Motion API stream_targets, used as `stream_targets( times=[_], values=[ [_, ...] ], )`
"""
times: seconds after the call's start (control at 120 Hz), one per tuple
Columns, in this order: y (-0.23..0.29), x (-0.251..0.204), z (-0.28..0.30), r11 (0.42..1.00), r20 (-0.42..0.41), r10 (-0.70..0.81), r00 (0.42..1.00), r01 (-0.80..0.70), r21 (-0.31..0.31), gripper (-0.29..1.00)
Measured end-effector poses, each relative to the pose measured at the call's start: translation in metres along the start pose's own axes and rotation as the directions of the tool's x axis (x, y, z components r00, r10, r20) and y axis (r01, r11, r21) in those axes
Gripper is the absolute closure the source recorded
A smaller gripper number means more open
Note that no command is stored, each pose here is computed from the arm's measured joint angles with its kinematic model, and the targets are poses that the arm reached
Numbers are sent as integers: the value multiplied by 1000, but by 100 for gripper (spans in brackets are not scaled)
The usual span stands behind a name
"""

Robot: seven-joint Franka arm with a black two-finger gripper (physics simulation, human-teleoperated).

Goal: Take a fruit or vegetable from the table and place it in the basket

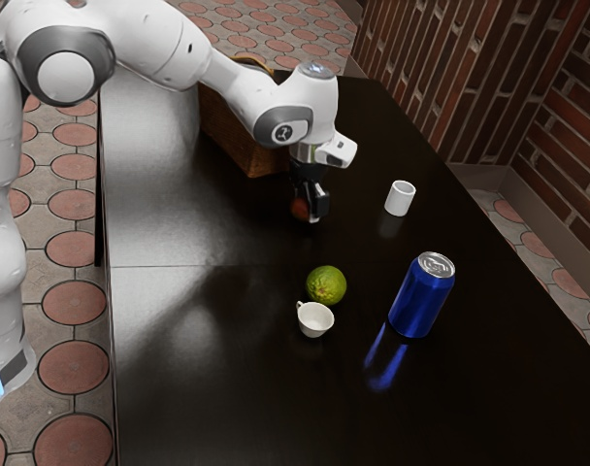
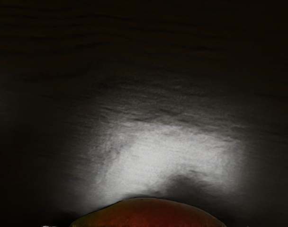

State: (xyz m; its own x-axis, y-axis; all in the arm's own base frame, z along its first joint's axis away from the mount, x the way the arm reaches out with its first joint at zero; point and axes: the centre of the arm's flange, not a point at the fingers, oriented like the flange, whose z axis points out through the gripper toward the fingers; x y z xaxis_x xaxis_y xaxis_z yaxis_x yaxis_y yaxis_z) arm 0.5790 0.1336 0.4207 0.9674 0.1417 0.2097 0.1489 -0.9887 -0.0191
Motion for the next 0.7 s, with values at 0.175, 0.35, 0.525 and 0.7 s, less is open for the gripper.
stream_targets(
  times=[0.175, 0.35, 0.525, 0.7],
  values=[
    [-2, 5, -33, 1000, -55, -2, 999, 3, 14, 30],
    [-14, 24, -89, 999, -122, -17, 992, 21, 36, 34],
    [-25, 31, -144, 997, -147, -26, 989, 36, 64, 35],
    [-38, 27, -171, 996, -149, -48, 988, 60, 74, 36]
  ],
)
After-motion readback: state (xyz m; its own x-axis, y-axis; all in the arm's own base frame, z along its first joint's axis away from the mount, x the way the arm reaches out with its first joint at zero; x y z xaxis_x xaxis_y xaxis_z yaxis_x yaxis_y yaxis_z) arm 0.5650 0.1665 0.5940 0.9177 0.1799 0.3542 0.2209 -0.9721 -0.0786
